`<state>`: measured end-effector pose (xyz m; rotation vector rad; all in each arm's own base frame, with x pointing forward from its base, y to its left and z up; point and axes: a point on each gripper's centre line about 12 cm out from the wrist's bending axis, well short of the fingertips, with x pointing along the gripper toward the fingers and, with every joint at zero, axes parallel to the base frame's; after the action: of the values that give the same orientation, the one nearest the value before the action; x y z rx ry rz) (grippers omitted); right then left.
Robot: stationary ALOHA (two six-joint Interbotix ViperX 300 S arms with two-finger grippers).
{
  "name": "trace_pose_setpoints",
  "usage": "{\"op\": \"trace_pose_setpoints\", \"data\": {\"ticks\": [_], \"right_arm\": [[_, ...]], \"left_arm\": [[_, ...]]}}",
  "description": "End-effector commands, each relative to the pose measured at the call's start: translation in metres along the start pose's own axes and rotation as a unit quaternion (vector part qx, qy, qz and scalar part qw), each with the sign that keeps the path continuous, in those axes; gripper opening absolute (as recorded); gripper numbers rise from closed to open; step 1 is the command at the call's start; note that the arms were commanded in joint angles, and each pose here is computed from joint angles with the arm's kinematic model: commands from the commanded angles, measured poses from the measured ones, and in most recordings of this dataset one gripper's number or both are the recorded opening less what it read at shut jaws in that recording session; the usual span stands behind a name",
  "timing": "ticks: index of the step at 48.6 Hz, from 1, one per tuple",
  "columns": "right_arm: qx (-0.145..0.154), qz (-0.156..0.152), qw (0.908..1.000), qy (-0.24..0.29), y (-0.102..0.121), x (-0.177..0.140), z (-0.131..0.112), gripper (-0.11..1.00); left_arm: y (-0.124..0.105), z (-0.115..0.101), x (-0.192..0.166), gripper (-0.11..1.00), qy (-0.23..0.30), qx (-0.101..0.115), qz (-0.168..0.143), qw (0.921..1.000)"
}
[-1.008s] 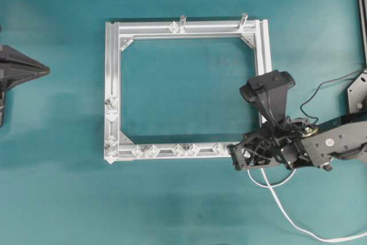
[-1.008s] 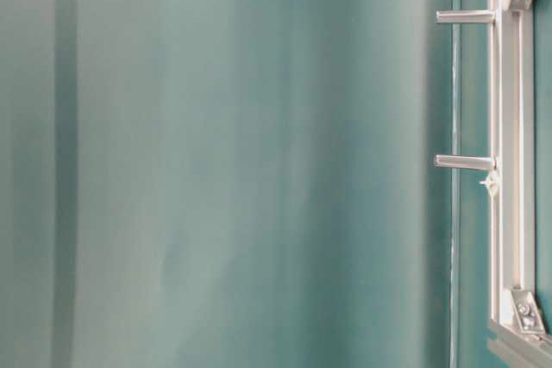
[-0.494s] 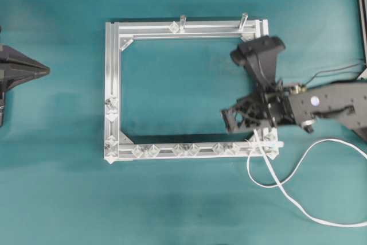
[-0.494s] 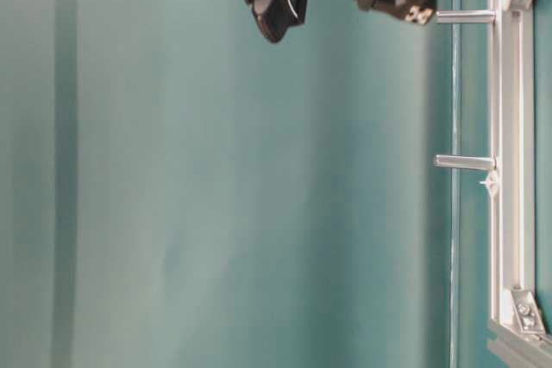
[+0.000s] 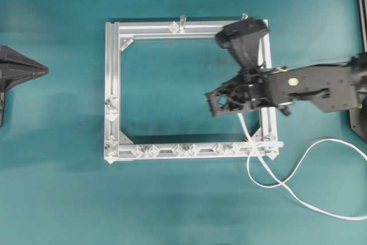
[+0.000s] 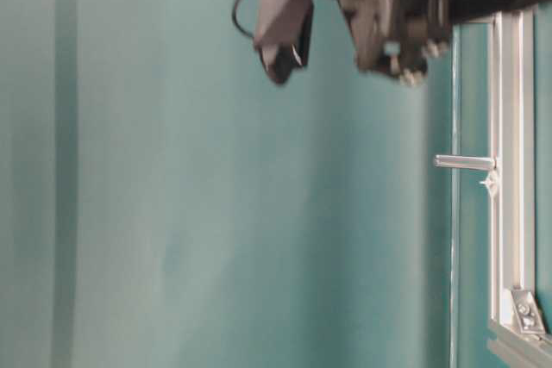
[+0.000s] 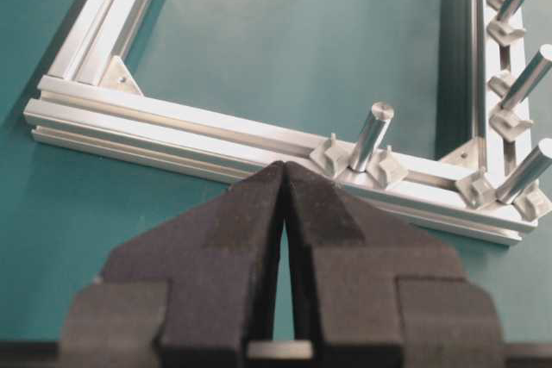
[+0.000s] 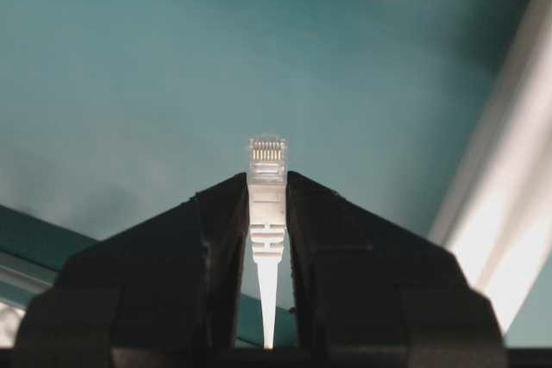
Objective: Move the cable alternately left and right between 8 closely spaced pins so it hooks onto each one.
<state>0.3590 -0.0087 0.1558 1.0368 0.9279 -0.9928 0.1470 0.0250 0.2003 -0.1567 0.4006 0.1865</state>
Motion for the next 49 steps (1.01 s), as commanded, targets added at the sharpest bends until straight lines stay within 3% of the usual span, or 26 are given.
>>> {"op": "trace_pose_setpoints", "data": {"ticks": [1,13,26,49], "right_arm": [[-0.001,0.029,0.9996,-0.003,0.024,-0.005,0.005,0.15],[-0.012,0.042,0.9990,-0.007,0.054,0.000,0.009,0.15],[-0.005,0.036,0.9994,-0.002,0.058,0.002,0.008,0.15],[-0.002,0.048,0.9984,0.028,0.070,-0.015,-0.039,0.15]], "left_arm": [[-0.001,0.005,-0.001,0.03,-0.008,-0.003,-0.001,1.0000],[-0.001,0.005,-0.001,0.03,-0.009,-0.002,-0.001,1.0000],[-0.001,0.005,-0.001,0.03,-0.010,-0.001,-0.001,0.9999],[0.000,0.003,-0.001,0.03,-0.010,-0.001,-0.001,0.9999]]}}
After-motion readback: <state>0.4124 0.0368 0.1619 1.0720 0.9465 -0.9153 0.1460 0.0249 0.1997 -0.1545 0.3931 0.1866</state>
